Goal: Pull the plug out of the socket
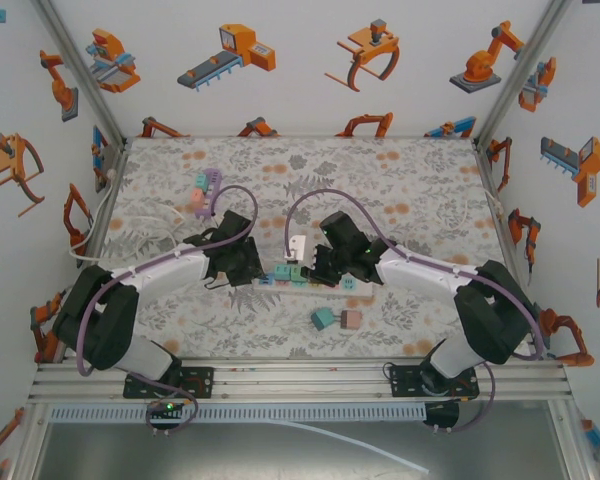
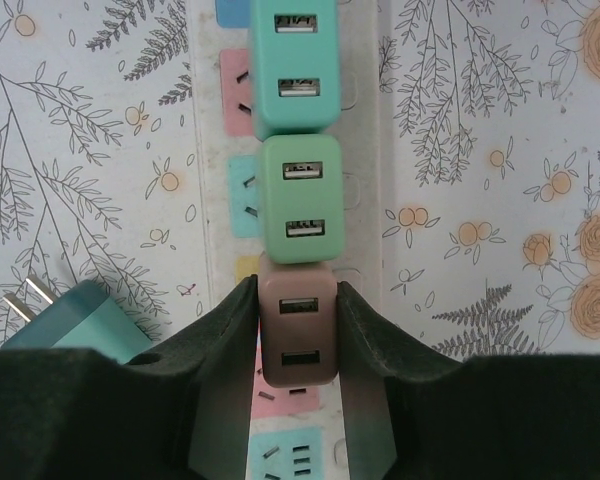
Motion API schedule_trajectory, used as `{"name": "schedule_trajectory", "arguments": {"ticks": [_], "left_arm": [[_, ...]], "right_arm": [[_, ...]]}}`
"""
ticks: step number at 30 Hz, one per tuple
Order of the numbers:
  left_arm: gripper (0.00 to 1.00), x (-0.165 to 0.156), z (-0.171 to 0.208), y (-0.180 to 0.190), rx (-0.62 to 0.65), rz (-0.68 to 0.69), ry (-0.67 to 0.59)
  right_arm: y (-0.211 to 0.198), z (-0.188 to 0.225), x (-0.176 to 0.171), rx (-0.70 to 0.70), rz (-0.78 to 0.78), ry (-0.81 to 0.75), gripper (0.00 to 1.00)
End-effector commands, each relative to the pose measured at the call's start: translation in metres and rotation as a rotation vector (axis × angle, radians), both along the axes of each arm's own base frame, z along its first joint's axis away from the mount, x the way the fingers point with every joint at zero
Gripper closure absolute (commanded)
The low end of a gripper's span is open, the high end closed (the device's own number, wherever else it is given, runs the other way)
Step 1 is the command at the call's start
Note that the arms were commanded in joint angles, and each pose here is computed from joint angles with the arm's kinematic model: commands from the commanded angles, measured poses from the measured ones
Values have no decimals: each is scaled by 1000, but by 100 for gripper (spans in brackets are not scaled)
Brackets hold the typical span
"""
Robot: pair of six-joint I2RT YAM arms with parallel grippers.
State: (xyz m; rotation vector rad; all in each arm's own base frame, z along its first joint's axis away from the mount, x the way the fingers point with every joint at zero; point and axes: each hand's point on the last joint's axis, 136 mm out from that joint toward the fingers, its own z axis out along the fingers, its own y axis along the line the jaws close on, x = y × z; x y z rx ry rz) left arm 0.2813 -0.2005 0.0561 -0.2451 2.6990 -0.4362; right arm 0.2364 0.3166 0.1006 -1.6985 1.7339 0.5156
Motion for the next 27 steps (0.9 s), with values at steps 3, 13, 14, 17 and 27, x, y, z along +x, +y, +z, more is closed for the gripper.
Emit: {"name": "schedule_trajectory", "arguments": {"ticks": [3, 13, 14, 17, 27], "left_arm": [[60, -8, -15, 7, 23, 27, 45], [61, -14, -24, 14, 67, 48, 58], [61, -14, -25, 14, 72, 51, 57], [61, -14, -26, 15, 85, 59, 55], [60, -12, -20, 12, 91, 55, 37]], "right_arm": [[13, 24, -3, 84, 34, -4, 74], [15, 44, -3, 134, 39, -49, 80], [15, 46, -3, 139, 40, -51, 81], [14, 53, -4, 157, 42, -58, 82], [6, 84, -2, 259, 1, -79, 83]]}}
